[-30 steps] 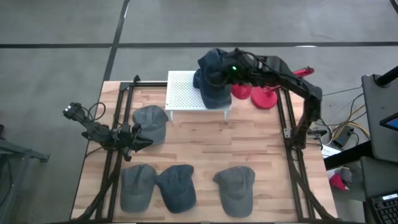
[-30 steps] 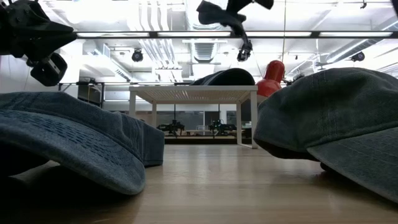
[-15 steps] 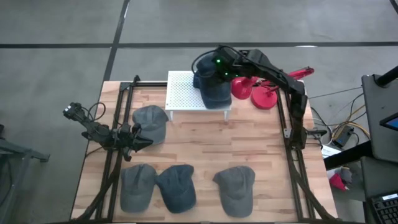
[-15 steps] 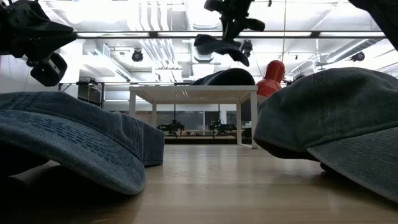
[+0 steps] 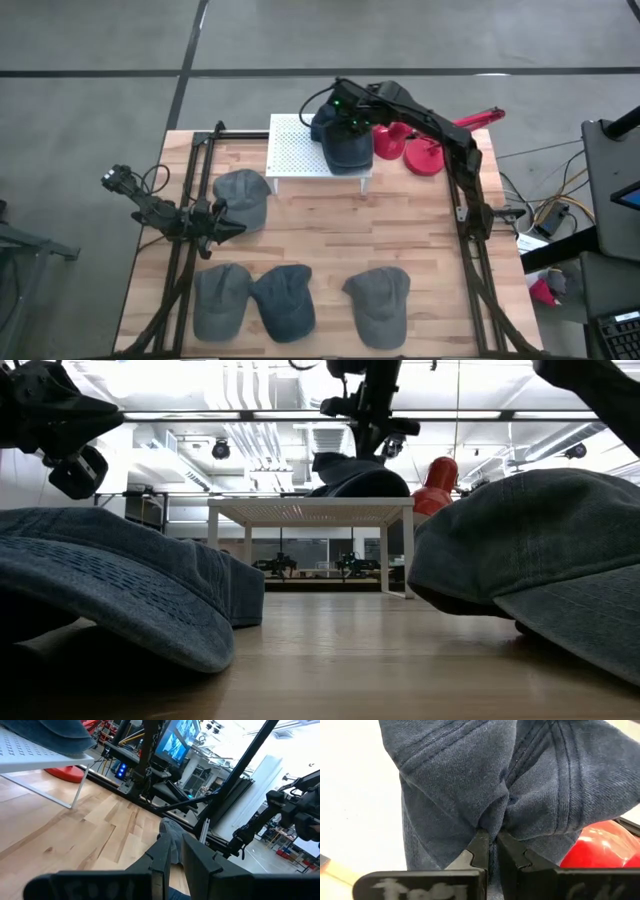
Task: Pick & Place hat
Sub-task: Stack the right blue cap on the blue cap on the shelf, then stack the blue cap on the blue cap on the shelf
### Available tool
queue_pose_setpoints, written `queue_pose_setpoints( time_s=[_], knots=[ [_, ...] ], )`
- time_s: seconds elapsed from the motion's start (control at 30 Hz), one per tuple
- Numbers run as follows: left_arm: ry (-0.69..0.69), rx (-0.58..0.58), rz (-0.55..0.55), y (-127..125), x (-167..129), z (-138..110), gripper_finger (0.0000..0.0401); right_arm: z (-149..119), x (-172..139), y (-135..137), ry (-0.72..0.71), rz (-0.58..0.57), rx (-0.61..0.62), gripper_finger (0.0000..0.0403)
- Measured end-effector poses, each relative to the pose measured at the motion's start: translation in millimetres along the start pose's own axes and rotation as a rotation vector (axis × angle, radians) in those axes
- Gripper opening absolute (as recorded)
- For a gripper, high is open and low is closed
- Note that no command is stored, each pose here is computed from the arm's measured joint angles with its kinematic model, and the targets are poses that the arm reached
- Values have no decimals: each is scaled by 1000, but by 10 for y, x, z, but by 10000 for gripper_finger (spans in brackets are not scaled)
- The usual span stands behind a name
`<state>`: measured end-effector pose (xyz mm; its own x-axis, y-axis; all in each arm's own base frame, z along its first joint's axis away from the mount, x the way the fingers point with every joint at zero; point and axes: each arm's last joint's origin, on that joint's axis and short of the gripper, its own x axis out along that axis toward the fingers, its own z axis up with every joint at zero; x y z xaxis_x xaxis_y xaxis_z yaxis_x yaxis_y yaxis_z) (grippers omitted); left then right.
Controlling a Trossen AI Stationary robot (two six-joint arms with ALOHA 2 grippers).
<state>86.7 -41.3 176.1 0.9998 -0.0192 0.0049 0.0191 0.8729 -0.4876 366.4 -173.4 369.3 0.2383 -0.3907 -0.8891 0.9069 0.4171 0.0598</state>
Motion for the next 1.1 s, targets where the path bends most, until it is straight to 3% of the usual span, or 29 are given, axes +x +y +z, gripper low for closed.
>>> queue_pose_setpoints(
  time_s=[0.2,0.73,1.1],
  knots=[
    [1,1,1,1,0,-1,51,7,76,12,14,-12,0,20],
    [1,1,0,0,0,0,51,-27,30,-19,87,25,15,125],
    [1,1,0,0,0,0,51,-17,-209,-101,39,65,29,143]
  ],
)
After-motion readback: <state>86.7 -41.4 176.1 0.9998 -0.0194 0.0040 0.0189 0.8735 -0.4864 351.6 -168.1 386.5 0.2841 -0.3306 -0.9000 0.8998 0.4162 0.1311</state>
